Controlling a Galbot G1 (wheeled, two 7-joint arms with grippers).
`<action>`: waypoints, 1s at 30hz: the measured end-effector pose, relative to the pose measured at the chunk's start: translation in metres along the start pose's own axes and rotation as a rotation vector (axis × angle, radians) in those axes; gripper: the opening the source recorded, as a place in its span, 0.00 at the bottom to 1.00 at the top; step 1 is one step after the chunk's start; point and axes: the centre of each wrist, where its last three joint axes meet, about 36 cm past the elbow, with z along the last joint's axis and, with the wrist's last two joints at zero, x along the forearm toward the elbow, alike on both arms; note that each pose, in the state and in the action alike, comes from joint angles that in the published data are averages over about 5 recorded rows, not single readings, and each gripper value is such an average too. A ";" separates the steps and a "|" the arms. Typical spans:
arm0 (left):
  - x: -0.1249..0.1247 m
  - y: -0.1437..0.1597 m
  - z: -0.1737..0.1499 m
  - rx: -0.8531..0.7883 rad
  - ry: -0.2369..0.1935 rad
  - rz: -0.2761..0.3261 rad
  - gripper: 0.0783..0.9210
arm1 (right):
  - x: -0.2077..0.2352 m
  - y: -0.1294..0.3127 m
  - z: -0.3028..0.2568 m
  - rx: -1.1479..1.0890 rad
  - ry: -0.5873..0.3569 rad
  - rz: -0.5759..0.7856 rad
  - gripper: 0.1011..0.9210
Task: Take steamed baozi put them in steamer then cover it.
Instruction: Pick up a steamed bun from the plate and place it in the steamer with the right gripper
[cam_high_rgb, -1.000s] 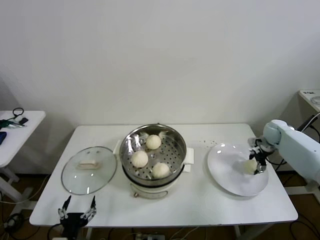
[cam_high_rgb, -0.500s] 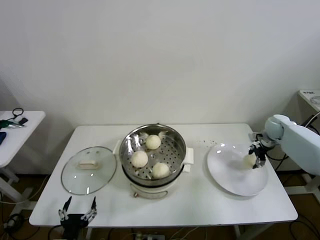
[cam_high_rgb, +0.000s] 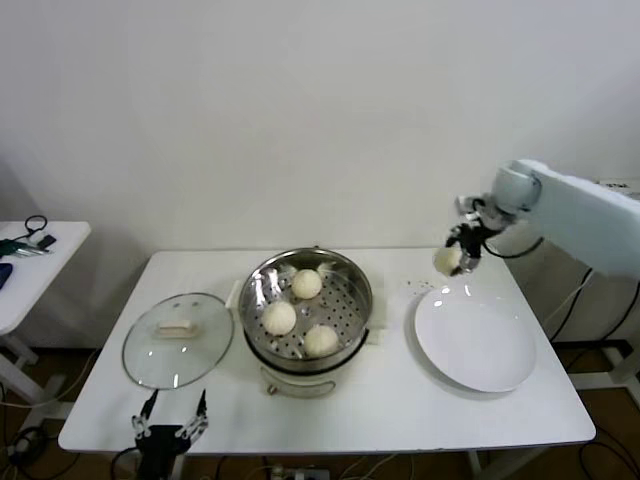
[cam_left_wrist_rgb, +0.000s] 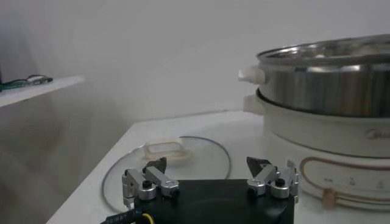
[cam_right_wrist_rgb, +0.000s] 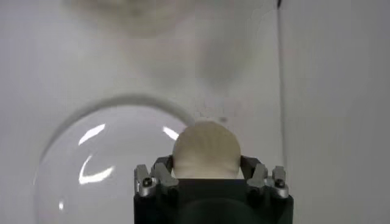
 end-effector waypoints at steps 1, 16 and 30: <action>0.000 -0.001 -0.001 0.002 -0.003 0.002 0.88 | 0.007 -0.003 -0.012 0.006 -0.012 0.003 0.75; 0.003 -0.013 -0.005 0.037 -0.018 0.045 0.88 | 0.044 -0.008 -0.181 0.123 -0.094 -0.047 0.75; -0.007 -0.019 -0.004 0.059 -0.021 0.051 0.88 | -0.013 0.021 -0.243 0.175 -0.031 -0.137 0.76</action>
